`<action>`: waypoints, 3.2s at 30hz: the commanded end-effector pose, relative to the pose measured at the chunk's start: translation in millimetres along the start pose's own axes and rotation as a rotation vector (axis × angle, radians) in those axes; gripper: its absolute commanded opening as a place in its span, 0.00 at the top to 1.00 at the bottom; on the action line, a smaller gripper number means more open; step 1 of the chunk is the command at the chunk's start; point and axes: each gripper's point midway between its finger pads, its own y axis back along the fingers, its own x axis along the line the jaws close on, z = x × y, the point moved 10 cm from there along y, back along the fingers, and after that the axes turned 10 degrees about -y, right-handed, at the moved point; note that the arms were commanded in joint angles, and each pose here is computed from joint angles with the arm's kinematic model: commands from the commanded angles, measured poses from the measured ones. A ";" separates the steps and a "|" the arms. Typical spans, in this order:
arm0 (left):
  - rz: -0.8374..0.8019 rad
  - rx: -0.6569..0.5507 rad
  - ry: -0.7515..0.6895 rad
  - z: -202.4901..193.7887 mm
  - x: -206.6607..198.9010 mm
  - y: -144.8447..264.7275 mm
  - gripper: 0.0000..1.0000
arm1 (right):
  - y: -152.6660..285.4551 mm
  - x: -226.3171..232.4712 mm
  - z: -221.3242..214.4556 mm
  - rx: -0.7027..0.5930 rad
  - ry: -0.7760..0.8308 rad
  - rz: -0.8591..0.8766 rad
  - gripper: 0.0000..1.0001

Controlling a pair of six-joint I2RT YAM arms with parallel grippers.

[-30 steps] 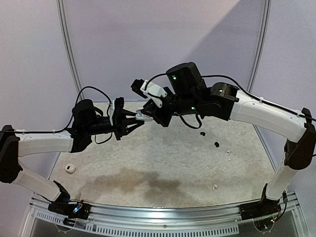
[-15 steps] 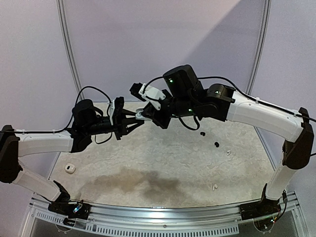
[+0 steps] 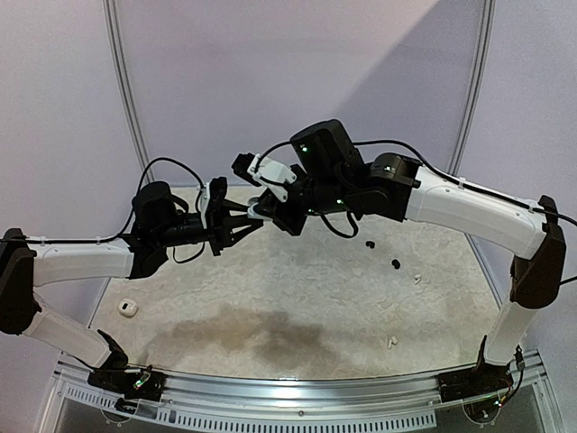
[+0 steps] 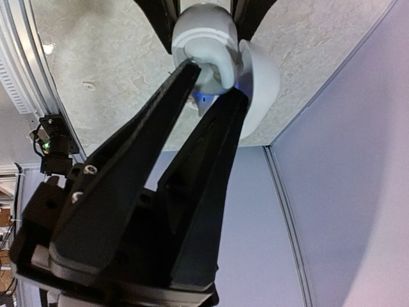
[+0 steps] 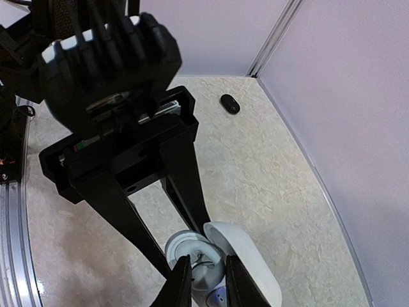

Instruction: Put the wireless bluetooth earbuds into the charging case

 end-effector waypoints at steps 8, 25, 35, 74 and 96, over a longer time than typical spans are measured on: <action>-0.002 -0.035 -0.039 11.0 0.9 -0.5 1.00 | -5.7 7.0 -10.3 0.041 0.003 0.073 0.87; 0.013 -0.022 -0.039 9.7 2.0 -0.7 1.00 | 5.1 19.2 -17.0 0.060 0.024 0.147 0.94; 0.020 -0.019 -0.034 9.4 2.7 -0.4 1.00 | 3.1 26.9 -24.5 0.098 0.052 0.170 0.98; -0.012 -0.023 -0.102 8.6 -2.0 1.2 1.00 | 19.4 -0.5 2.1 -0.069 -0.039 -0.018 0.87; -0.005 -0.026 -0.093 9.2 -0.8 -0.1 1.00 | -5.3 1.2 -12.9 0.017 -0.006 -0.023 0.87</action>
